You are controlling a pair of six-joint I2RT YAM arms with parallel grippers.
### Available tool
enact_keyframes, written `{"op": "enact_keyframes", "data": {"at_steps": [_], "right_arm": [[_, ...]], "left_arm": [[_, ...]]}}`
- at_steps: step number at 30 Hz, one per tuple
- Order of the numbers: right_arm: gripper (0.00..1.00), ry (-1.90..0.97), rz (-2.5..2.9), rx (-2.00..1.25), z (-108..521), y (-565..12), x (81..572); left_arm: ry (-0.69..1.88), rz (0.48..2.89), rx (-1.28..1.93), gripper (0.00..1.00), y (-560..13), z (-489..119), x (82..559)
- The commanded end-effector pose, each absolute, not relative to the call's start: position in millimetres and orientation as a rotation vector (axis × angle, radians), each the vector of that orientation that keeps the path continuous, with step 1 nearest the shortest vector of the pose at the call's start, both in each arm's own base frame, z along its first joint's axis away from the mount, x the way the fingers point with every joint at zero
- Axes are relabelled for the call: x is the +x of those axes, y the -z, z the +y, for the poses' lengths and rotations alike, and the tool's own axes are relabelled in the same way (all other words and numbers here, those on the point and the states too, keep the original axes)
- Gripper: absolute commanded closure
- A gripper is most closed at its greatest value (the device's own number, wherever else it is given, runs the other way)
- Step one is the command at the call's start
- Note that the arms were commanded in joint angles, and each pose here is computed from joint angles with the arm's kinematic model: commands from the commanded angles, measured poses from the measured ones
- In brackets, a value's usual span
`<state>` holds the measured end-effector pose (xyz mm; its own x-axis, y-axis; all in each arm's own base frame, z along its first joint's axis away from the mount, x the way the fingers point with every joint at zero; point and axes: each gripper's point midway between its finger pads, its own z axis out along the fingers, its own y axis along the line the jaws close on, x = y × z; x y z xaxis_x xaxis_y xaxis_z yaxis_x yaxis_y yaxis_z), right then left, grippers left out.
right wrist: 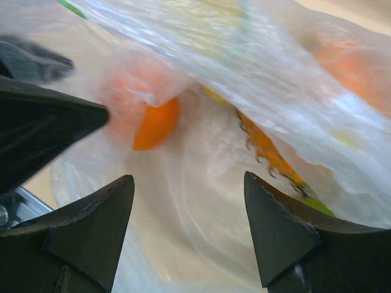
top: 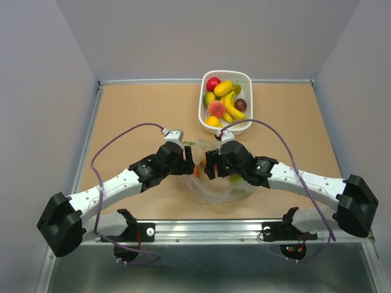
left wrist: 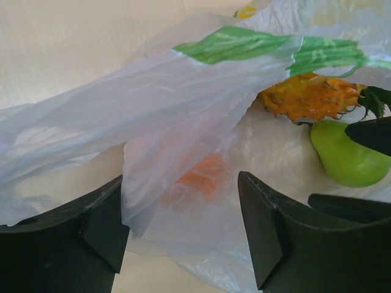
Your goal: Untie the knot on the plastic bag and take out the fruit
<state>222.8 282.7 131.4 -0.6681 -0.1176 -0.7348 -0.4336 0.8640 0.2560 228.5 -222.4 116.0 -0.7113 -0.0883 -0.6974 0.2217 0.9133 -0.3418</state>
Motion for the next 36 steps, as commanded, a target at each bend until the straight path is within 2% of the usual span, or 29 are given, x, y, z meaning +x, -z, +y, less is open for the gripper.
{"op": "enact_keyframes", "data": {"at_steps": [1,5,8,9,12,13,15,20,26,36], "right_arm": [[0.23,-0.753,2.113,-0.391,323.8,-149.3,230.6],[0.23,-0.849,2.09,-0.302,331.4,-133.9,227.9],[0.23,-0.897,2.061,-0.242,330.6,-122.4,227.7],[0.23,-0.926,2.042,-0.209,332.4,-124.5,229.0],[0.23,-0.926,2.048,-0.192,327.6,-113.0,226.0],[0.23,-0.921,2.05,-0.188,324.8,-109.3,225.5],[0.23,-0.919,2.041,-0.181,323.0,-108.4,225.9],[0.23,-0.962,2.012,-0.15,321.8,-112.0,223.8],[0.2,-0.972,2.024,-0.184,328.7,-106.9,222.6],[0.15,-0.916,2.085,-0.227,340.1,-79.6,228.8]], "left_arm": [[0.474,2.312,0.052,0.23,-101.7,-226.0,229.0],[0.409,2.353,0.054,0.24,-82.2,-227.2,225.3],[0.371,2.383,0.05,0.33,-68.8,-225.4,222.5],[0.37,2.387,0.047,0.45,-67.0,-225.3,221.7],[0.37,2.391,0.04,0.69,-64.0,-222.6,218.3],[0.395,2.374,0.041,0.85,-69.1,-224.4,217.9],[0.435,2.373,0.068,1.0,-68.5,-225.4,212.1],[0.61,2.322,0.048,1.0,-78.5,-231.1,198.8],[0.618,2.366,-0.032,1.0,-58.2,-217.2,184.4],[0.596,2.355,-0.025,1.0,-64.3,-221.1,191.5]]}}
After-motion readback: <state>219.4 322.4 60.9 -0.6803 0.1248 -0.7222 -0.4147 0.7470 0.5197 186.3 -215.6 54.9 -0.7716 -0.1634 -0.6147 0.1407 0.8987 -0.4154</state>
